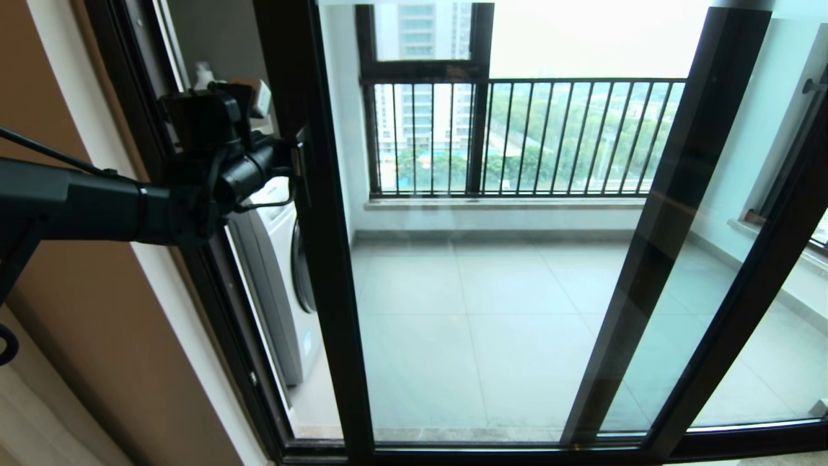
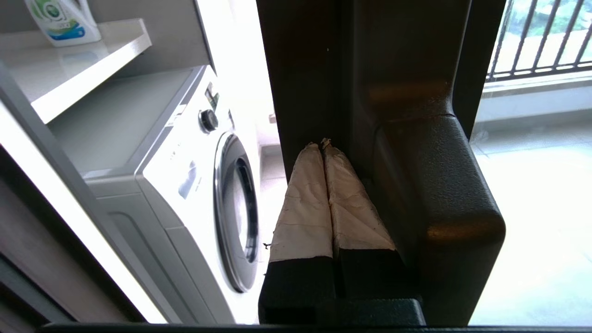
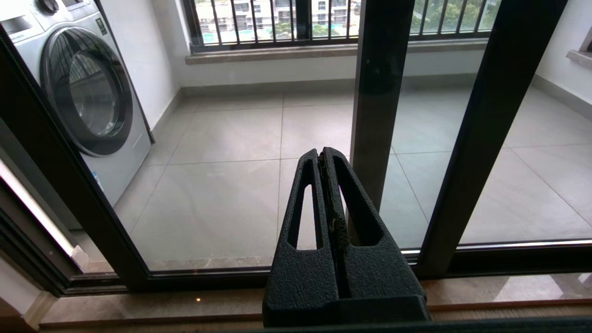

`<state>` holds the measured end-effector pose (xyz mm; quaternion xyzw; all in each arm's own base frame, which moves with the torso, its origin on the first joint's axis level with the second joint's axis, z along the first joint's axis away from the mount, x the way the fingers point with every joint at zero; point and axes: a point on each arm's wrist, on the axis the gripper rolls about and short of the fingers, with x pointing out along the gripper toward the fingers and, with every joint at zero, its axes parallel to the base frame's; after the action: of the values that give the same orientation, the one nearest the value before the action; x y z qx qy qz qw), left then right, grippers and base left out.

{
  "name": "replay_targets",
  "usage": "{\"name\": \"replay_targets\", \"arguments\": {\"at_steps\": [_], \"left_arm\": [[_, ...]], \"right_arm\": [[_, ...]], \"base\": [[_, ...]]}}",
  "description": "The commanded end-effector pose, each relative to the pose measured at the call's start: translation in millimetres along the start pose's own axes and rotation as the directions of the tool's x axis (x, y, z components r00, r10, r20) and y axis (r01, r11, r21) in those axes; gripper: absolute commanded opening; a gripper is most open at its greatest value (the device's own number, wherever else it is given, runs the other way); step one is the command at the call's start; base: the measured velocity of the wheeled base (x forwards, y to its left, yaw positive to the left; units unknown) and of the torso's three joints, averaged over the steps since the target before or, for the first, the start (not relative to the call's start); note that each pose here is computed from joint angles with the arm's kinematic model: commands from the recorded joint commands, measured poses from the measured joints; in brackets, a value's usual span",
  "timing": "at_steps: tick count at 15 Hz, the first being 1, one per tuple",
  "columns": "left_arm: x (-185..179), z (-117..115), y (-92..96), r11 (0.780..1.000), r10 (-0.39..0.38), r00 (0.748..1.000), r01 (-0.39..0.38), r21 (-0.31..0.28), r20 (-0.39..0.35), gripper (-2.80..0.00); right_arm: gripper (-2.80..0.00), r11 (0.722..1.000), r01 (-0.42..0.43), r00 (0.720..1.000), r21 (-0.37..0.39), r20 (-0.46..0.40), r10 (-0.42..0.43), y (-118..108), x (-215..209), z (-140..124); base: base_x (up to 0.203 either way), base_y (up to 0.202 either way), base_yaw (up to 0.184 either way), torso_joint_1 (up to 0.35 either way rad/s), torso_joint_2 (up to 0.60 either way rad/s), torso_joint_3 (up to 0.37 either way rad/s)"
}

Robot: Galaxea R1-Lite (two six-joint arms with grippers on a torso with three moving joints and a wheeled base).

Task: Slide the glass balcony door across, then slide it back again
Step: Open the slid door

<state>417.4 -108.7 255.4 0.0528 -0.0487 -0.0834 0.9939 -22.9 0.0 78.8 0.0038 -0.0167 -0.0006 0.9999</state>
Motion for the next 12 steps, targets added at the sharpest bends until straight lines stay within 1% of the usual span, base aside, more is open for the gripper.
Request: {"name": "replay_targets", "arguments": {"at_steps": [1, 4, 7, 9, 12], "left_arm": [[4, -1, -13.5, 0.999, -0.035, 0.999, 0.036, -0.003, 0.009, -2.8], [5, -5, -28.1, 0.998, -0.067, 0.998, 0.067, 0.019, 0.002, -2.8], [13, -10, -48.7, 0.995, -0.094, 0.996, 0.094, 0.017, 0.007, -2.8], [18, -8, -61.2, 0.994, -0.105, 0.994, 0.104, 0.02, 0.014, -2.8], [23, 1, -82.7, 0.991, -0.136, 0.99, 0.136, 0.02, 0.023, -2.8]], "right_arm": [[-2.8, 1.0, 0.0, 1.0, 0.0, -0.013, 0.0, 0, 1, -3], [-2.8, 1.0, 0.0, 1.0, 0.0, -0.012, 0.0, 0, 1, -3], [-2.8, 1.0, 0.0, 1.0, 0.0, -0.013, 0.0, 0, 1, -3], [-2.8, 1.0, 0.0, 1.0, 0.001, -0.012, 0.0, 0, 1, -3], [-2.8, 1.0, 0.0, 1.0, 0.0, -0.012, 0.0, 0, 1, -3]], "base": [[0.0, 0.0, 0.0, 0.0, 0.0, 0.0], [0.0, 0.0, 0.0, 0.0, 0.0, 0.0], [0.0, 0.0, 0.0, 0.0, 0.0, 0.0], [0.0, 0.0, 0.0, 0.0, 0.0, 0.0], [0.0, 0.0, 0.0, 0.0, 0.0, 0.0]]}}
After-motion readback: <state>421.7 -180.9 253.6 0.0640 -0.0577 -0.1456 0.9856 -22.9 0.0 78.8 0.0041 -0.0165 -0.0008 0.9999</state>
